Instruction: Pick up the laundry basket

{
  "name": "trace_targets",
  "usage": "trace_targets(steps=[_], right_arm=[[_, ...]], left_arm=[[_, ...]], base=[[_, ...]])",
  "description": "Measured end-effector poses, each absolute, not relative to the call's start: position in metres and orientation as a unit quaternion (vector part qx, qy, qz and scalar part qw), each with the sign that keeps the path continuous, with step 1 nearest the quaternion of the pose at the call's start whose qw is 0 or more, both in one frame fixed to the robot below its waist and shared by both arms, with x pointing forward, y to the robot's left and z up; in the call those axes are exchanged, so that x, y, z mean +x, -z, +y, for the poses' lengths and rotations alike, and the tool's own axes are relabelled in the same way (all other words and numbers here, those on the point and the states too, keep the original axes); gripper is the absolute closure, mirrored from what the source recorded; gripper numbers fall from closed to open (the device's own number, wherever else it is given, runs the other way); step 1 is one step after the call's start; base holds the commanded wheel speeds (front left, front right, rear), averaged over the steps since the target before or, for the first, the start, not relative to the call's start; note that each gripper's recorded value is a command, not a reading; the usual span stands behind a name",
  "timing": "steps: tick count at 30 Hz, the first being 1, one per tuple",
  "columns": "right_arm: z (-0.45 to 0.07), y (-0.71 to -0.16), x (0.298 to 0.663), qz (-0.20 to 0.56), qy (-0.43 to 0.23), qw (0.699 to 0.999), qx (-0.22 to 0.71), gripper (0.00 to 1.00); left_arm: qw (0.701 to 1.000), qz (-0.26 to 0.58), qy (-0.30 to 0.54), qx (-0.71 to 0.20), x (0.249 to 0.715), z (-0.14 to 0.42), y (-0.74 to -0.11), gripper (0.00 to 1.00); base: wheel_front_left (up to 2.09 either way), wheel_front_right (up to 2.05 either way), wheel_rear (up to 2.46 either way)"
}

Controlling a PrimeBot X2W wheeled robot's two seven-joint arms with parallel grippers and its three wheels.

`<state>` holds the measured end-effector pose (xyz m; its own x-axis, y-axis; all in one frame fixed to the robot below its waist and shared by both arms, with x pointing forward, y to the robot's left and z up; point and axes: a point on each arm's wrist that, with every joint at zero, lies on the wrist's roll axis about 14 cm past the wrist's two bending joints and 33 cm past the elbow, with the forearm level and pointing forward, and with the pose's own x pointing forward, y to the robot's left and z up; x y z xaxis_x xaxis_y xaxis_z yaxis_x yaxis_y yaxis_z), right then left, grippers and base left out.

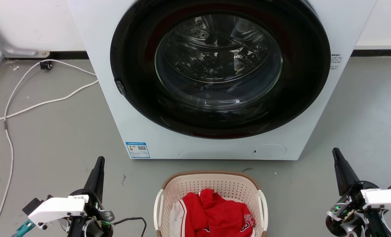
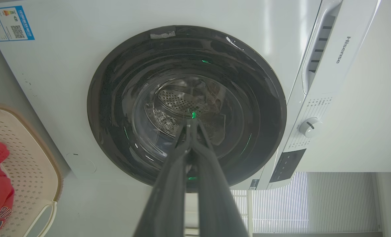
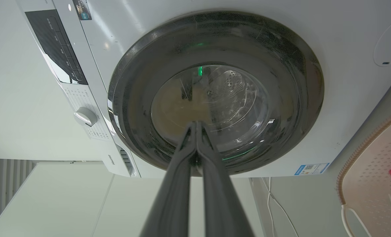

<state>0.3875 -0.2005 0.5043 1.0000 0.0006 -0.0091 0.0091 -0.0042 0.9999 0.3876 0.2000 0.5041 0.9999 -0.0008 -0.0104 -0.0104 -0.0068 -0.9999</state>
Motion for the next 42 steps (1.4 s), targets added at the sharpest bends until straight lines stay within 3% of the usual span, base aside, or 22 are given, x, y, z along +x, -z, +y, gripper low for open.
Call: trace_targets(steps=[6, 7, 12, 27, 42], right_arm=[[-0.200, -0.504, 0.387, 0.004, 0.004, 0.706, 0.709, 1.00], [-0.200, -0.500, 0.386, 0.008, 0.008, 0.705, 0.709, 0.00], [-0.201, -0.474, 0.373, 0.032, 0.038, 0.702, 0.710, 0.00], [-0.206, -0.479, 0.371, 0.009, 0.051, 0.720, 0.692, 0.00], [-0.225, -0.493, 0.371, -0.021, 0.064, 0.825, 0.561, 0.00]], left_arm=[[0.705, 0.005, -0.004, -0.709, 0.387, 0.200, -0.504, 1.00], [0.705, 0.008, -0.007, -0.709, 0.386, 0.199, -0.500, 0.00], [0.701, 0.033, -0.036, -0.712, 0.373, 0.198, -0.475, 0.00], [0.731, 0.008, -0.048, -0.681, 0.372, 0.205, -0.482, 0.00], [0.797, -0.022, -0.073, -0.599, 0.368, 0.226, -0.490, 0.00]], base=[[0.00, 0.00, 0.00], [0.00, 0.00, 0.00], [0.00, 0.00, 0.00], [0.00, 0.00, 0.00], [0.00, 0.00, 0.00]])
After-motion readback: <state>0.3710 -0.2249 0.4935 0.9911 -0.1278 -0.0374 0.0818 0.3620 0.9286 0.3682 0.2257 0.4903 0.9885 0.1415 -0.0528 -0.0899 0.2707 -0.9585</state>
